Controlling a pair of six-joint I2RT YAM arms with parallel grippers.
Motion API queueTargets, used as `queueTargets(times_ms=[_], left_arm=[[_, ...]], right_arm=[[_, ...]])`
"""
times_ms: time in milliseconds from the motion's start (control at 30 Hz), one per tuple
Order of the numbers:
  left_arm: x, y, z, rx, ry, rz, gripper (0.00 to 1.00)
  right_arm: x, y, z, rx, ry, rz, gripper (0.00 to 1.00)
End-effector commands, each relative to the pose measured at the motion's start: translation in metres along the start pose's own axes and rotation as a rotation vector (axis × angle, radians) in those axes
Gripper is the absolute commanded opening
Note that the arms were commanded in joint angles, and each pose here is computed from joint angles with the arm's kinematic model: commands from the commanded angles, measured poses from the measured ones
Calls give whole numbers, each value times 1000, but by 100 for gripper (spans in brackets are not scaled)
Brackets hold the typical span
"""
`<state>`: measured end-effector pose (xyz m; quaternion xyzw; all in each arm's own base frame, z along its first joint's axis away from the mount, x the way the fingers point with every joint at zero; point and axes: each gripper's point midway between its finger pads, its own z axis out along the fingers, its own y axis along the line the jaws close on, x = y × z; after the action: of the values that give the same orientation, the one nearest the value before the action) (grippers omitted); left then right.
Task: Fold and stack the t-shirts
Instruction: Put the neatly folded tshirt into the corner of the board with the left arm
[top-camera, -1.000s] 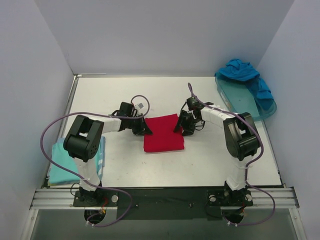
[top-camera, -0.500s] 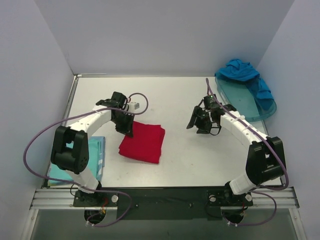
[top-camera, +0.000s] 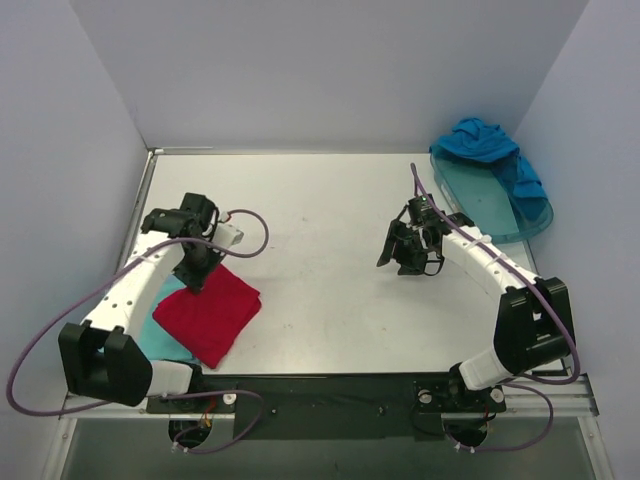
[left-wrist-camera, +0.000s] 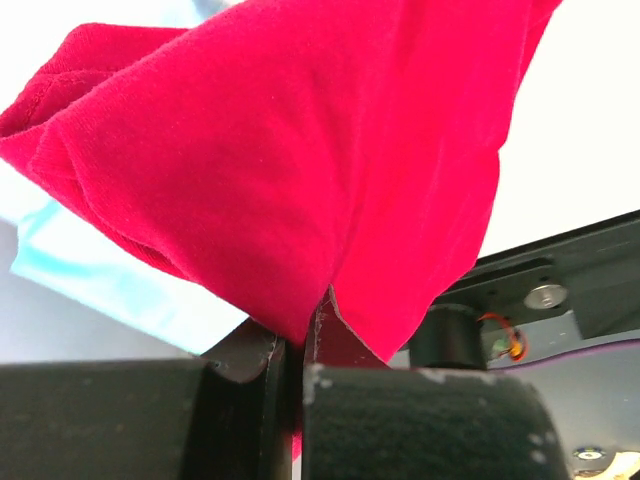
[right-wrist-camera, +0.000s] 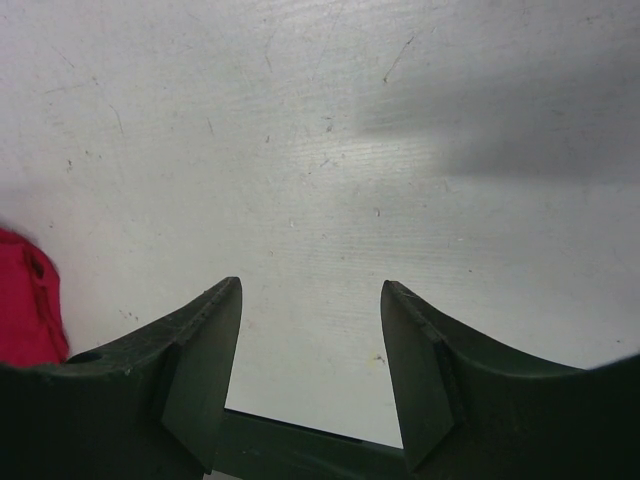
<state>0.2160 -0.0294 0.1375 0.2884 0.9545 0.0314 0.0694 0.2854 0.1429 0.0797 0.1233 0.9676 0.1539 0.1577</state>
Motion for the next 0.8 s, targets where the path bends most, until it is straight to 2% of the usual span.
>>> queueTargets(times_ms=[0, 167, 433, 633, 767], left_arm=[[51, 34, -19, -135, 110, 11, 0], [77, 75, -40, -230, 104, -122, 0], [93, 102, -69, -333, 73, -160, 0], [103, 119, -44, -370, 101, -227, 0], [92, 126, -16, -350, 76, -278, 0]], right_arm=[[1, -3, -12, 7, -21, -29, 53], [0, -1, -15, 1, -25, -47, 53], [-1, -3, -17, 2, -23, -66, 53], [-3, -7, -19, 4, -32, -75, 53], [-2, -12, -21, 11, -38, -67, 54]])
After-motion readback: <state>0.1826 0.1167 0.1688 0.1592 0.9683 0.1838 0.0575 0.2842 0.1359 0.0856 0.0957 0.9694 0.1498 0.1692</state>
